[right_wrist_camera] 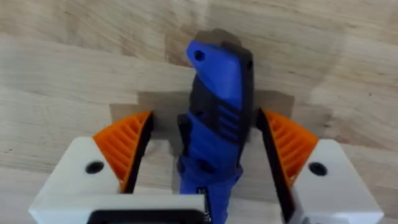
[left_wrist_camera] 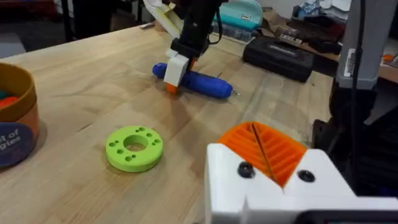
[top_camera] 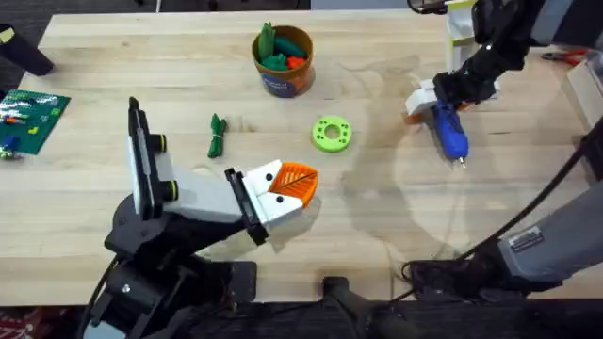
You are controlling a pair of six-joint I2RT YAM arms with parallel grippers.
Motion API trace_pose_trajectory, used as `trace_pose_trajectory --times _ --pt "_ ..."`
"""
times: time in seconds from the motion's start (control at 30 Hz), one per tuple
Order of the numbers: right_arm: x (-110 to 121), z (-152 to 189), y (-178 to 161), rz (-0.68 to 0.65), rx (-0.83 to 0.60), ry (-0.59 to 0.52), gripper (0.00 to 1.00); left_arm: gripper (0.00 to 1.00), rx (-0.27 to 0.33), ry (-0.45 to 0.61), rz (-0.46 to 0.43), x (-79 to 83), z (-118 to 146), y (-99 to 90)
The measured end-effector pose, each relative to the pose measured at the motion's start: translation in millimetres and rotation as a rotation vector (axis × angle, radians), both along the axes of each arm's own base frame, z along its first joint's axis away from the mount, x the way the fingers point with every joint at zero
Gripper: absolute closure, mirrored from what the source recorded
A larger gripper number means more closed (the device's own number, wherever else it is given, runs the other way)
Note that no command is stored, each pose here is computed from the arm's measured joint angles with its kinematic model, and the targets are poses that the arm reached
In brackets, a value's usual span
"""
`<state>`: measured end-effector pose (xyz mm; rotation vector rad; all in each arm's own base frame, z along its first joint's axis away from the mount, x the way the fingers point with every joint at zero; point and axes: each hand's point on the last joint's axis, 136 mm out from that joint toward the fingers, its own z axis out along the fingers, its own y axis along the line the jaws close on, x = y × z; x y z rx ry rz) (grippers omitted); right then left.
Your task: Pick up the gripper from the table and insert it into the empty holder that is missing its gripper. Then pick up a screw, insert it into the mounting hole, and use the screwdriver to tighten it. Finally, clean up the table by picking up the vegetable and placing it into the bucket.
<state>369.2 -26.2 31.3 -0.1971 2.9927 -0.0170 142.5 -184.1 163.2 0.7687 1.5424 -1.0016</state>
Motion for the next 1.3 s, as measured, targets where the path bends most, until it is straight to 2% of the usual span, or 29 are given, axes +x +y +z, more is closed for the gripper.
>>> trace_pose_trajectory --times 1.3 --pt "0.1 -0.8 -5.1 0.008 0.022 -0.006 0.003 0.986 0.000 0.000 0.000 0.0 0.0 0.0"
